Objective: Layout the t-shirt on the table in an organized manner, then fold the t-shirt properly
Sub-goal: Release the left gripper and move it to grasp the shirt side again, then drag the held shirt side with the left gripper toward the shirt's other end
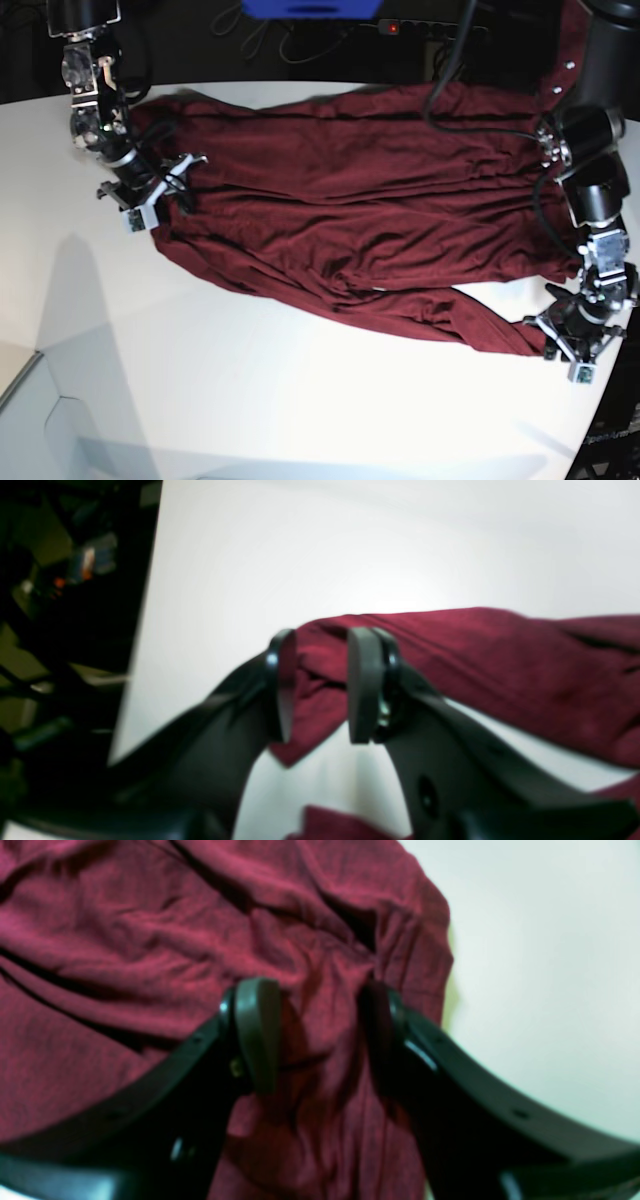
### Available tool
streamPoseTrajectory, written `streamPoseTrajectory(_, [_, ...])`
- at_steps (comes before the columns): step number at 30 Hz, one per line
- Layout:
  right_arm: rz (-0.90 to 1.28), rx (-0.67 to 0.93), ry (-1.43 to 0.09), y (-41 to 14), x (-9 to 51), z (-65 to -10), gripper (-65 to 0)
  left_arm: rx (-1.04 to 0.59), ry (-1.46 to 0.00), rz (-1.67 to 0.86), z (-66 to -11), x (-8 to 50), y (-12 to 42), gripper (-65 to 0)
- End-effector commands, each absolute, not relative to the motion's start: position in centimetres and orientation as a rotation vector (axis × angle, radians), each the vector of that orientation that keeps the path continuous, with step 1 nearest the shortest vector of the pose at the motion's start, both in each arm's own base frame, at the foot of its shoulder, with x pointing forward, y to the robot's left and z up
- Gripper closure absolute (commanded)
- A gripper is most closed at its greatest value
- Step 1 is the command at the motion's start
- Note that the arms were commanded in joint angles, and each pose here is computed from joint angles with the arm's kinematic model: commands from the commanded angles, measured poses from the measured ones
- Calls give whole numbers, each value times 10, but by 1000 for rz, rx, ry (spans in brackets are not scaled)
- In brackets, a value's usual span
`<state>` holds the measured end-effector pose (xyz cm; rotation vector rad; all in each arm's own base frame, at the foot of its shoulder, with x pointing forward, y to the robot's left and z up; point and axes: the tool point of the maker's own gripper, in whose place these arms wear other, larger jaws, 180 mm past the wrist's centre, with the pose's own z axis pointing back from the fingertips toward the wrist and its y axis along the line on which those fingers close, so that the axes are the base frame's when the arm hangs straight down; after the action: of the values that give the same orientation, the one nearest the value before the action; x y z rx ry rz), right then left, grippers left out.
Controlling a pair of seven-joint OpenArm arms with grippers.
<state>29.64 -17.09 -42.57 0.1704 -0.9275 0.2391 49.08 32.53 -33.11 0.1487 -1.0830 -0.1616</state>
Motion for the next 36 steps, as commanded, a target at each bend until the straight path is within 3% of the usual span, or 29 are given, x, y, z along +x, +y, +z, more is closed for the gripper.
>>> streamPoseTrajectory(1, [243,162,-955,-175,302,-418,-281,154,-1195,-98,-298,509,327,-177])
streamPoseTrajectory(7, [243,162,-947,-175,299,-420,-281,108,-1226,241,-320,508,315,-185])
streamPoseTrajectory(13, [243,164,-943,-175,298,-421,-281,111,-1199,436,-340,501,304,-330])
streamPoseTrajectory(24, [242,165,-931,-175,292,-425,-281,-102,-1192,573,-354,510,284,-329])
streamPoseTrajectory(36, [241,162,-931,-176,292,-425,-281,-146,-1182,609,-360,509,282,-329])
